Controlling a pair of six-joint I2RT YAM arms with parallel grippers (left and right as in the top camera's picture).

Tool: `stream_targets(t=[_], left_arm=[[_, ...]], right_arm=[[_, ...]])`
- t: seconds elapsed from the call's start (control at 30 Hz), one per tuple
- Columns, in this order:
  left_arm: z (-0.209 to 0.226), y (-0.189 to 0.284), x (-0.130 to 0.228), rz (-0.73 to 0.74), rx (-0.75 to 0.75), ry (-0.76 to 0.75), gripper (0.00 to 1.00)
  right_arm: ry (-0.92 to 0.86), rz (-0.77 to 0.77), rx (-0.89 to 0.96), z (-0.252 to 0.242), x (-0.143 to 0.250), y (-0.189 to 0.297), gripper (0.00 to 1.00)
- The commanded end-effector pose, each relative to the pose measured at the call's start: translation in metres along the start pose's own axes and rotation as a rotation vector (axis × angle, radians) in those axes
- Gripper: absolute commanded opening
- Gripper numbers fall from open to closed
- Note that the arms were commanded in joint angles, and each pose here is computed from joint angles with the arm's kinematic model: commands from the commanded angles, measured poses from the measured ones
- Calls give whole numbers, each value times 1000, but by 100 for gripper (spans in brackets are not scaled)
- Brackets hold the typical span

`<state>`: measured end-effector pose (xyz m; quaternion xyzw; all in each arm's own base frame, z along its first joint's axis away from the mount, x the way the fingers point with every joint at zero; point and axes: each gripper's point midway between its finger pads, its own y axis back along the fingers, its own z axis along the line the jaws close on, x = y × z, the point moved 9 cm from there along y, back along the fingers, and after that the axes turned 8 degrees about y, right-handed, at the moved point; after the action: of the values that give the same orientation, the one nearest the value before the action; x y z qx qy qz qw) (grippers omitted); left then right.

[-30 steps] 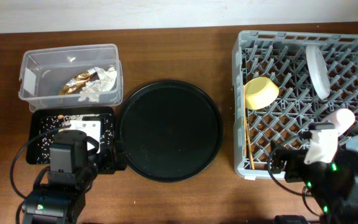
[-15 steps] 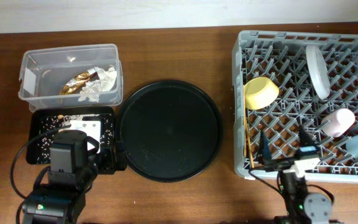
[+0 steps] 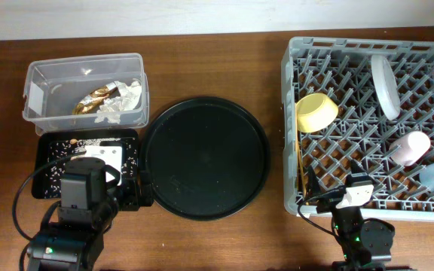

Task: Sort waste into correct bins and load items into the dishwasher rack

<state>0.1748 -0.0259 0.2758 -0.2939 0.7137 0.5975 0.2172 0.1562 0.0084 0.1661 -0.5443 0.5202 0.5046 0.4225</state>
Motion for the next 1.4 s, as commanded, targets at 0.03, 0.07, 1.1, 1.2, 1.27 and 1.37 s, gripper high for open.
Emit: stream_targets(t=[0.03, 0.07, 1.1, 1.2, 1.27, 1.37], left_arm=[[0, -1, 2, 5, 1, -15, 100], [0, -1, 2, 5, 1, -15, 99], [43, -67, 85, -736, 71, 17, 99], [43, -67, 85, -736, 71, 17, 99], [43, -67, 85, -736, 71, 17, 99], [43, -67, 85, -736, 71, 17, 99]], right_arm=[[2, 5, 6, 0, 2, 0, 99], [2, 5, 6, 0, 2, 0, 98], [2, 5, 6, 0, 2, 0, 98], [2, 5, 6, 0, 2, 0, 98], [2, 5, 6, 0, 2, 0, 98], [2, 5, 6, 0, 2, 0, 98]])
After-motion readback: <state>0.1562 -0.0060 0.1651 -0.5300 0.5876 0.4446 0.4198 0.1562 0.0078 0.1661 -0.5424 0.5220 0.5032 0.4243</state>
